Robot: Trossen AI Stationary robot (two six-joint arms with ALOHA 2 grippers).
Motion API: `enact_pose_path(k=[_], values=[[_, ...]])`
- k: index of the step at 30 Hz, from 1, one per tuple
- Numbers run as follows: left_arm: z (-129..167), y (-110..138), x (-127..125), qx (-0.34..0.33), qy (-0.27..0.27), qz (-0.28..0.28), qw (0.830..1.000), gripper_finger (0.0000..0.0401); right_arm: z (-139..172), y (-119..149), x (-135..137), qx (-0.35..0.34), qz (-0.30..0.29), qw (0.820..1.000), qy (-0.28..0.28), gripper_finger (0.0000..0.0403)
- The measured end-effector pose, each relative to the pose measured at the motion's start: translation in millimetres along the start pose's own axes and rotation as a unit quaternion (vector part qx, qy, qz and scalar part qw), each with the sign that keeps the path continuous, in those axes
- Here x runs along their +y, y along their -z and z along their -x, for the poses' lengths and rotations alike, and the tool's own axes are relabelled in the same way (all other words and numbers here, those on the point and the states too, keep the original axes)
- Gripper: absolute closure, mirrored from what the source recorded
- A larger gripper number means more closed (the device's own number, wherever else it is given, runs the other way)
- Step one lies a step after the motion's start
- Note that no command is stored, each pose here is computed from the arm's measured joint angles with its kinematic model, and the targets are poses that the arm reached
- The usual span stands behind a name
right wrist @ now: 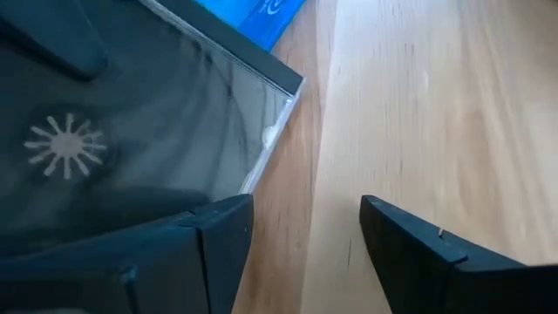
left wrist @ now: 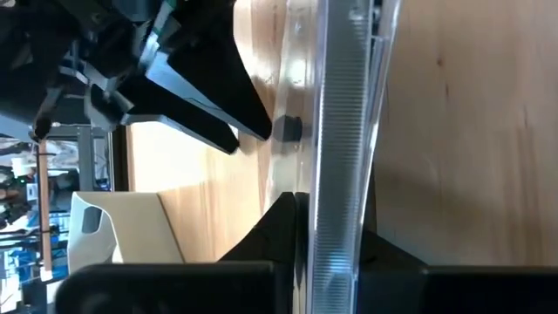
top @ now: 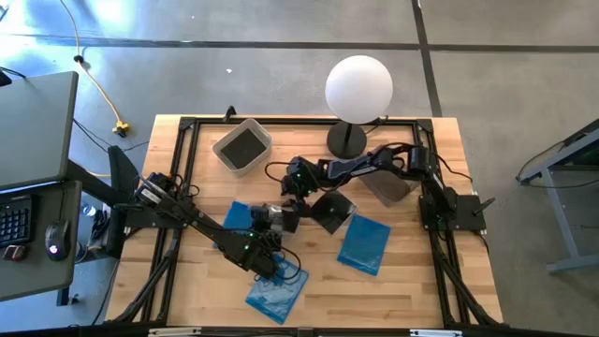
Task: Pick & place jewel cases by type
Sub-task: Put the left black CD case into the white bin
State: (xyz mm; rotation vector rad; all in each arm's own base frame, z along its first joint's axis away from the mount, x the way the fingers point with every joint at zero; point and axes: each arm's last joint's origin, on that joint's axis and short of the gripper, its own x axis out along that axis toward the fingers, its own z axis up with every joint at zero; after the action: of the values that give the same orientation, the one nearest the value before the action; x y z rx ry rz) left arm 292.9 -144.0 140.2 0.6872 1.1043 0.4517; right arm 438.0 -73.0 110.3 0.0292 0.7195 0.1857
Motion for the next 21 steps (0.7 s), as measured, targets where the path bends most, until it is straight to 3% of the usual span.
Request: enact_pose_path(k=[4, 9, 16, 21], values=[[1.5, 0.5, 1.5, 0.003, 0.007, 0.0, 1.0, 0.0381, 22.7, -20.0, 5.0, -0.006, 0.044, 0.998, 0.042, 0.0195], [11.5, -7.3, 9.5, 0.022, 0.028, 0.008, 0.999, 0.0382, 63.0, -38.6, 9.3, 0.038, 0.098, 0.986, 0.13, 0.0195], [38.1, -29.7, 32.9, 0.043, 0.038, 0.035, 0.998, 0.0382, 142.2, -68.4, 25.8, 0.055, 0.111, 0.965, 0.23, 0.0195], [53.4, -43.4, 51.5, 0.044, 0.03, 0.064, 0.997, 0.0382, 203.1, -86.2, 43.9, 0.024, 0.112, 0.946, 0.302, 0.0195]])
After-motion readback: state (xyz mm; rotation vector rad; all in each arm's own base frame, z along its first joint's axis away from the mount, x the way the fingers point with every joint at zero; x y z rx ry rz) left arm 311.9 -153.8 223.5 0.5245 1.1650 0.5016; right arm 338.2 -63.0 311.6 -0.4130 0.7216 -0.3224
